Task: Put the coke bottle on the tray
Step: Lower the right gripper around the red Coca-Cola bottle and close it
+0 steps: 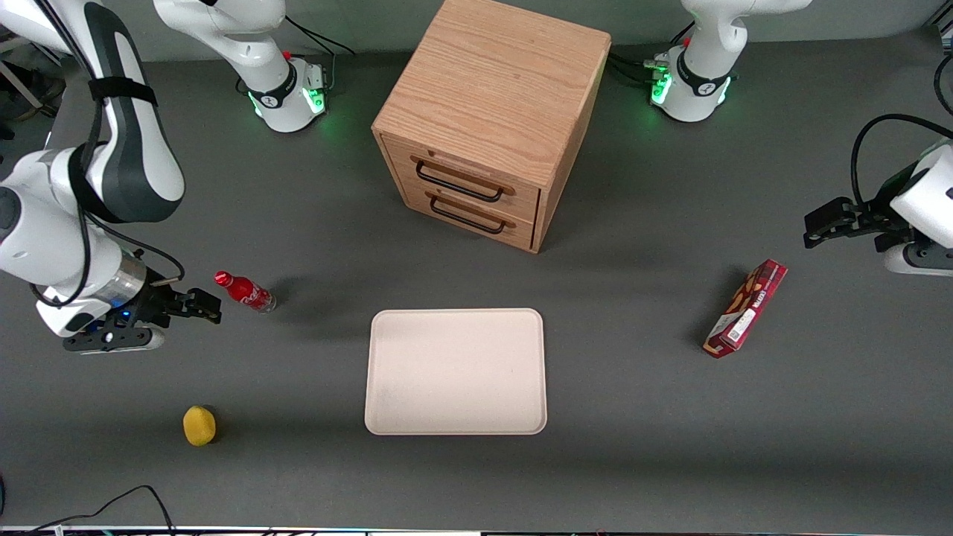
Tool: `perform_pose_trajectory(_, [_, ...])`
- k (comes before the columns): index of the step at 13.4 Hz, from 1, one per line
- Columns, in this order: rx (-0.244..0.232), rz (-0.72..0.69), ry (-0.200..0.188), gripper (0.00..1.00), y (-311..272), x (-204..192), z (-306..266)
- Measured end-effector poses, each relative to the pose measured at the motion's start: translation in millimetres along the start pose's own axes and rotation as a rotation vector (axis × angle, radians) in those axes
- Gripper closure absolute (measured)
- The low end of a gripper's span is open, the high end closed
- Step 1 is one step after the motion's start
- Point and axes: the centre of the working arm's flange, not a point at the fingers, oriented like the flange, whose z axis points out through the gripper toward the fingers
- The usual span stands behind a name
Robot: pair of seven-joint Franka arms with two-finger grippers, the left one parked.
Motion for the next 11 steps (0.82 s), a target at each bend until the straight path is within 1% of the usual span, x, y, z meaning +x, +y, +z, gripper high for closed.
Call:
perform_pose_trajectory(1, [0.0,0.0,0.001,0.03,-0.1,-1.9,8.7])
perform_pose_trajectory(2, [0.001,0.0,-0.001,0.09,-0.1,-4.2,17.9])
perform_pose_trajectory(4, [0.002,-0.002,-0.015,0.09,-1.3,-13.0,37.0])
perform_pose_trajectory(6, [0.003,-0.006,-0.045,0.09,-3.7,-24.1,51.7])
perform_pose_trajectory(8, [0.002,-0.008,-0.068,0.09,-5.2,-36.7,58.2])
perform_pose_trajectory(11, [-0.002,-0.009,-0.089,0.09,-5.4,-58.0,58.0])
